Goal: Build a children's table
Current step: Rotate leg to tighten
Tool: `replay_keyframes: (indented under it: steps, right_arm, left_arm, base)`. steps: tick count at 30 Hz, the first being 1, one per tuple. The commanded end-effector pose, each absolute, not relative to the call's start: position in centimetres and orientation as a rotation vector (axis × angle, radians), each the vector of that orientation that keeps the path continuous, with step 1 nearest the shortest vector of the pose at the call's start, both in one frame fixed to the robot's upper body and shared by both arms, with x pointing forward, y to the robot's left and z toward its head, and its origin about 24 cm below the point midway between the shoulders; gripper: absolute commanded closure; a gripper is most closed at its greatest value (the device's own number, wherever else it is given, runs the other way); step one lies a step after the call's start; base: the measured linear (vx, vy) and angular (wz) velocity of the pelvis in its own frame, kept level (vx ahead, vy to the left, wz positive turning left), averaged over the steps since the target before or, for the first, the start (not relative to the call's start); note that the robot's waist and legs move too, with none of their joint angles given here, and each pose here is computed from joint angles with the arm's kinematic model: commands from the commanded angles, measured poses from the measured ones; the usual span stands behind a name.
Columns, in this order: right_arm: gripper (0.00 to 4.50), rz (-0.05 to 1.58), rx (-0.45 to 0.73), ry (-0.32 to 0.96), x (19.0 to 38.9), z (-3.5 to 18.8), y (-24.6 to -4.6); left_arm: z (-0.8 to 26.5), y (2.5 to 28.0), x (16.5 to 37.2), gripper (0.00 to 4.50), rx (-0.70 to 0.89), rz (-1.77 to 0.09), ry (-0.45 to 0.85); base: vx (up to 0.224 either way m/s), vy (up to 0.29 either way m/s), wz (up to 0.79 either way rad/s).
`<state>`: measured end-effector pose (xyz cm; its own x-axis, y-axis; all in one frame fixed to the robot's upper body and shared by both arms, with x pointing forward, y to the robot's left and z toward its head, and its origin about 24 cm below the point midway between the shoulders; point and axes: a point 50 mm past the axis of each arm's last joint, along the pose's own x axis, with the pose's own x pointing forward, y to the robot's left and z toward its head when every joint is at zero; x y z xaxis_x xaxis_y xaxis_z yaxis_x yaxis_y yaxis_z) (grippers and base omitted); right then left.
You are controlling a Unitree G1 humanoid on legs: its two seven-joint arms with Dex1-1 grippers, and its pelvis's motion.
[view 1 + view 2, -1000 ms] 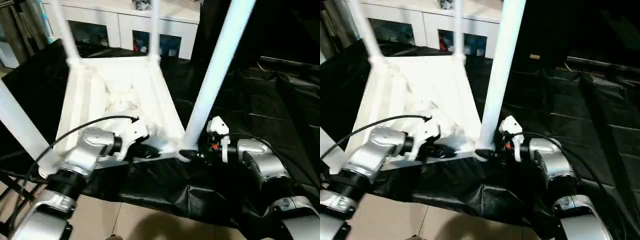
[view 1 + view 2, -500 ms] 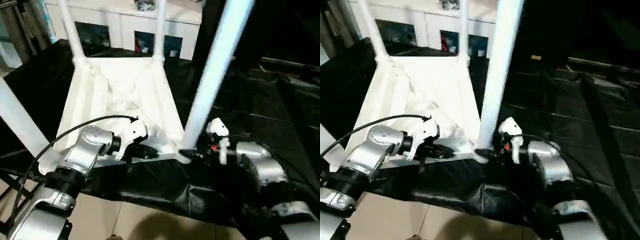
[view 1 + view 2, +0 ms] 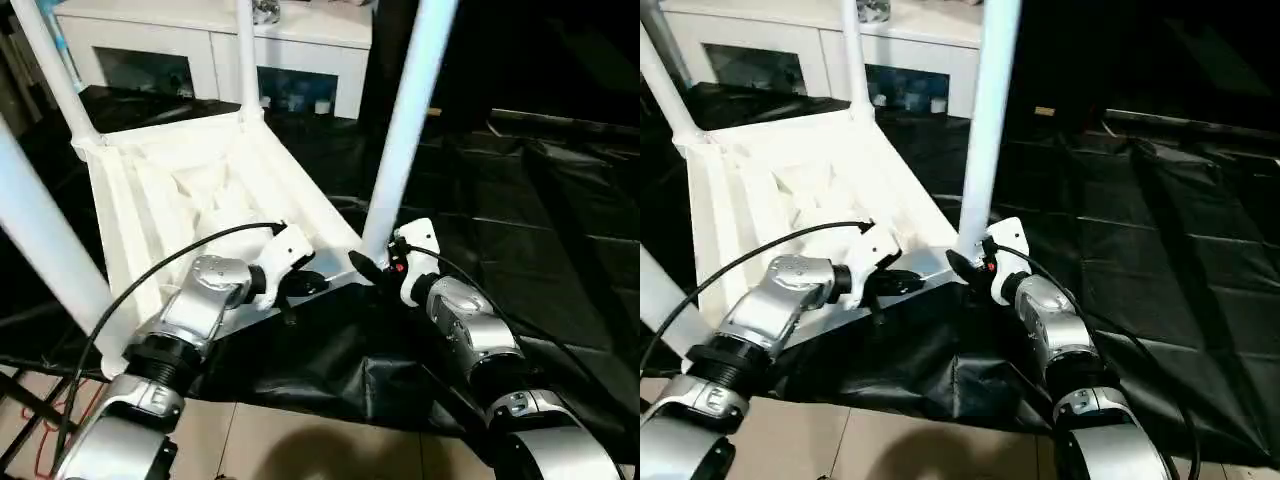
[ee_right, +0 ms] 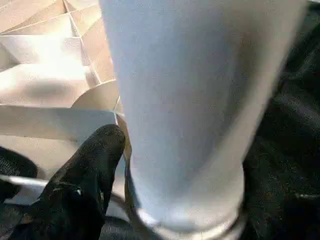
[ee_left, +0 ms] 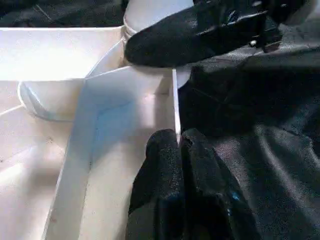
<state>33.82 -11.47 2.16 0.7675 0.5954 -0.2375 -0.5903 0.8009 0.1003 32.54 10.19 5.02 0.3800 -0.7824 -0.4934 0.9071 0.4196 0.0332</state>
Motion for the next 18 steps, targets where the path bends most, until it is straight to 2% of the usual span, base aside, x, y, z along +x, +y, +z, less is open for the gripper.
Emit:
replay_keyframes:
  steps: [1,6,9,18]
  right_arm:
    - [0.57,0.826,0.005,0.308,32.7,1.4,-8.5]
    - [0.57,0.886,-0.055,0.304,32.9,1.8,-10.7]
    - [0.57,1.06,-0.07,0.322,32.1,2.4,-12.7]
    - [0.57,1.278,-0.056,0.387,30.8,2.8,-14.1]
  left_arm:
    - [5.0,7.0,31.5,4.5,0.317,-1.249,0.401]
    - [4.9,8.2,31.3,4.5,0.33,-1.281,0.415]
    - [5.1,9.5,30.9,4.5,0.338,-1.346,0.439]
    - [5.2,11.2,31.2,4.5,0.363,-1.361,0.478]
  base:
    - [0.0,0.0,0.0]
    - [0.0,0.0,0.0]
    - [0.0,0.0,0.0]
    - [0.0,0.0,0.0]
